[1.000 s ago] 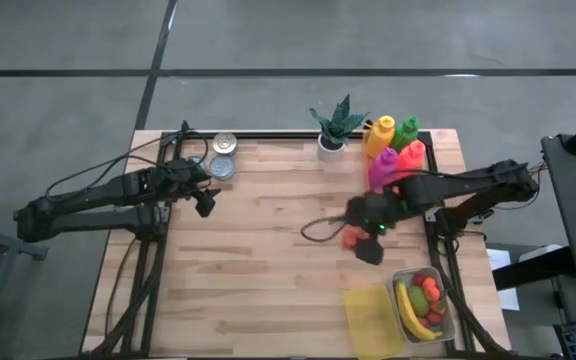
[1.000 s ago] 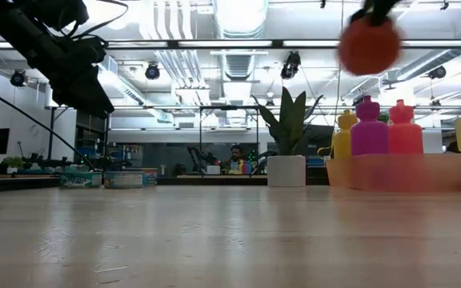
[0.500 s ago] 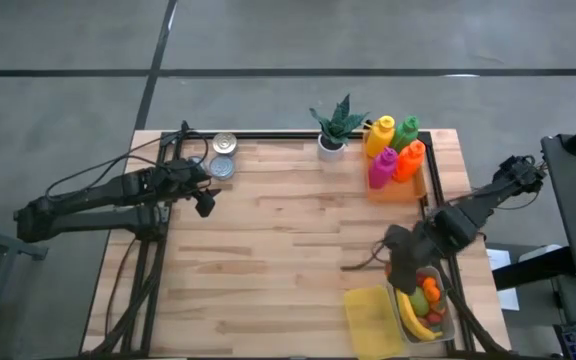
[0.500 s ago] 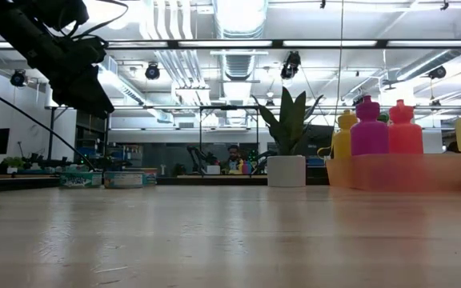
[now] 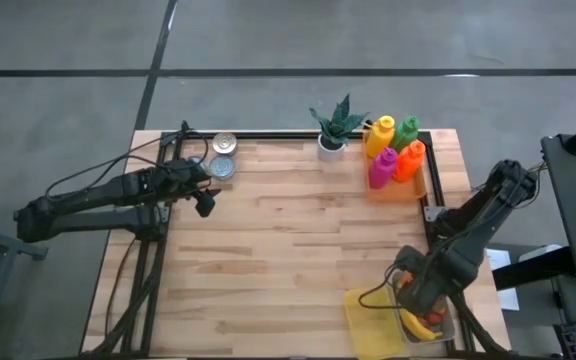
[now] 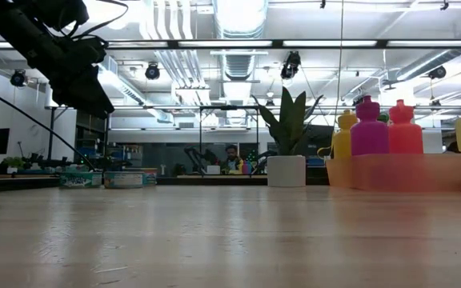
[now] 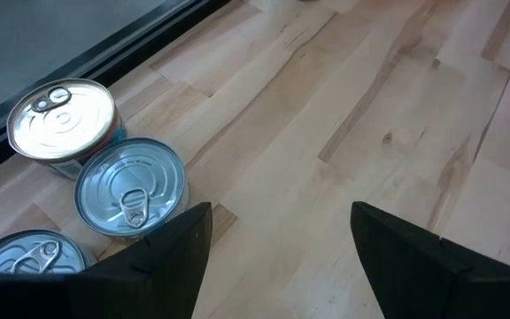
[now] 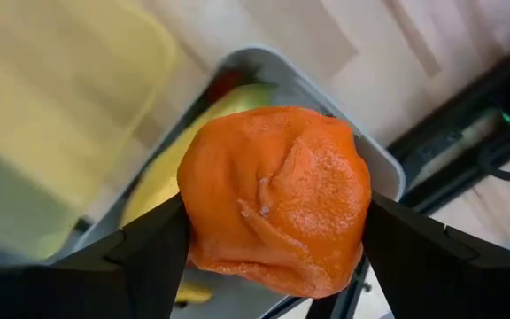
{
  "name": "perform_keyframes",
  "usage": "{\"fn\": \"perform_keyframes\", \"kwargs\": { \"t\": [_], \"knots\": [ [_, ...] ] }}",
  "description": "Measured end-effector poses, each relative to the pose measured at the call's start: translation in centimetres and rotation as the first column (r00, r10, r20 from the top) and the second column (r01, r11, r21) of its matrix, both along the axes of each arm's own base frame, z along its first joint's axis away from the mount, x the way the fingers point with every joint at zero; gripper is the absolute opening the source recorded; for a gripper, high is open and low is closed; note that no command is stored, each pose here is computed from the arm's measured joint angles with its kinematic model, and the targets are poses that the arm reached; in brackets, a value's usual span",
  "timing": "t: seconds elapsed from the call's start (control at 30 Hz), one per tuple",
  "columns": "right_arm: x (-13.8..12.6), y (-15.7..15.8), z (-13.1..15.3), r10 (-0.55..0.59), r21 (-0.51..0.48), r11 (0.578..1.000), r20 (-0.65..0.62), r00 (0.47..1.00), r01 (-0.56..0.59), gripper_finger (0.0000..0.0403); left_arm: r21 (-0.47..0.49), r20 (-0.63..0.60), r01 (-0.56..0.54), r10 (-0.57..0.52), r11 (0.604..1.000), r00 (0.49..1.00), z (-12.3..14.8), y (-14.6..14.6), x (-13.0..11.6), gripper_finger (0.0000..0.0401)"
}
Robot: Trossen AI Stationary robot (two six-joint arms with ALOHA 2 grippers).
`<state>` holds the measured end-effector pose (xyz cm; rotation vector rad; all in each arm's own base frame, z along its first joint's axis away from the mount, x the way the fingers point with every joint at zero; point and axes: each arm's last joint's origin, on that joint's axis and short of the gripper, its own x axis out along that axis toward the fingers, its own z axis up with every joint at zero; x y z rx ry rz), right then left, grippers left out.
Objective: Pick & Place Food Item
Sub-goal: Put the orange into the gray bin
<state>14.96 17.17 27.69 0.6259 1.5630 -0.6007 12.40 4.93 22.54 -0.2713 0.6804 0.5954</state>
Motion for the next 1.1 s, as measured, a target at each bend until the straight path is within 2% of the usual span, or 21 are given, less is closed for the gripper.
{"fn": "perform_keyframes", "kwargs": {
  "t": [0.17, 0.37, 0.47, 0.6, 0.83, 1.1],
  "knots": [
    [-0.2, -0.2, -1.8, -0.037, -0.049, 0.998, -0.041, 0.998, 0.035, 0.0290, 0.000, 0.000, 0.000, 0.000, 1.000, 1.000, 0.0, 0.0, 0.0, 0.0275],
    [-0.2, -0.2, -3.2, -0.055, -0.004, 0.998, -0.004, 0.998, 0.055, 0.0290, 0.000, 0.000, 0.000, 0.000, 1.000, 1.000, 0.0, 0.0, 0.0, 0.0275],
    [-0.4, -0.4, -3.9, -0.055, -0.021, 0.998, -0.018, 0.998, 0.054, 0.0290, 0.000, 0.000, 0.000, 0.000, 1.000, 1.000, 0.0, 0.0, 0.0, 0.0275],
    [-0.7, -0.7, -4.5, -0.061, -0.032, 0.998, -0.029, 0.998, 0.060, 0.0290, 0.000, 0.000, 0.000, 0.000, 1.000, 1.000, 0.0, 0.0, 0.0, 0.0275],
    [-0.5, -0.5, -4.7, -0.140, -0.026, 0.990, -0.017, 0.990, 0.139, 0.0293, 0.000, 0.000, 0.000, 0.000, 1.000, 1.000, 0.0, 0.0, 0.0, 0.0275],
    [-0.6, -0.5, -4.6, -0.131, -0.024, 0.991, -0.020, 0.991, 0.130, 0.0367, 0.000, 0.000, 0.000, 0.000, 1.000, 1.000, 0.0, 0.0, 0.0, 0.0275]
  ]
}}
